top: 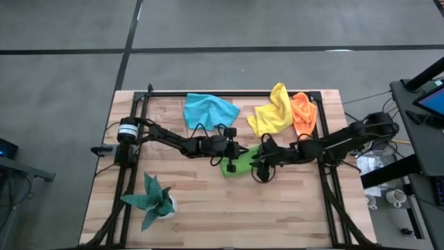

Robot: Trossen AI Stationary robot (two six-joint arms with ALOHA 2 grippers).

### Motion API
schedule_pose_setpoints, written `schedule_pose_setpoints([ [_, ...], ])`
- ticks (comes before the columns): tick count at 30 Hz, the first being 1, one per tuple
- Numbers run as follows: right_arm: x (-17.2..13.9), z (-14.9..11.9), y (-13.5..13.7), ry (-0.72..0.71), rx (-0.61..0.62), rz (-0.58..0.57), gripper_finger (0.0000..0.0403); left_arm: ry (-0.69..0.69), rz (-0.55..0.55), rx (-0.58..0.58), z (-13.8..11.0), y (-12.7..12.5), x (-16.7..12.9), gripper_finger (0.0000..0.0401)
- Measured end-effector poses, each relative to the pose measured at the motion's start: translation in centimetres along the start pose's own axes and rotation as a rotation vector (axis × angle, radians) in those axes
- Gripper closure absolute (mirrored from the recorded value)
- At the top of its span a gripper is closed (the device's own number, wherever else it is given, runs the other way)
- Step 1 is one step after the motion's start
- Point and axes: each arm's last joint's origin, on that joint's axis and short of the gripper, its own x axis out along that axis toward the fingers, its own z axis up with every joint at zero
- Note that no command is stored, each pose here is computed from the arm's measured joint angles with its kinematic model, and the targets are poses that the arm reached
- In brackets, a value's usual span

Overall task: Roll microfiber towels into tight, uniform cylinder then place into a basket
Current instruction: Roll the green microfiber towel

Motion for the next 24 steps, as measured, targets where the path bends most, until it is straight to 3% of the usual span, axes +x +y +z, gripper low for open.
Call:
schedule_pose_setpoints([
  [10, -3.9, -2.0, -0.3, -0.144, -0.070, -0.155, 0.0290, -0.055, -0.039, -0.088, 0.1, -0.4, 1.7, 0.0401],
  [16, -4.7, -4.2, -2.3, -0.184, 0.038, -0.238, 0.0383, -0.017, -0.052, -0.103, 0.0, -1.0, 5.9, 0.0401],
  [24, -5.7, -6.2, -4.6, -0.223, 0.169, -0.302, 0.0394, -0.025, -0.046, -0.107, 0.9, -1.1, 9.3, 0.0401],
])
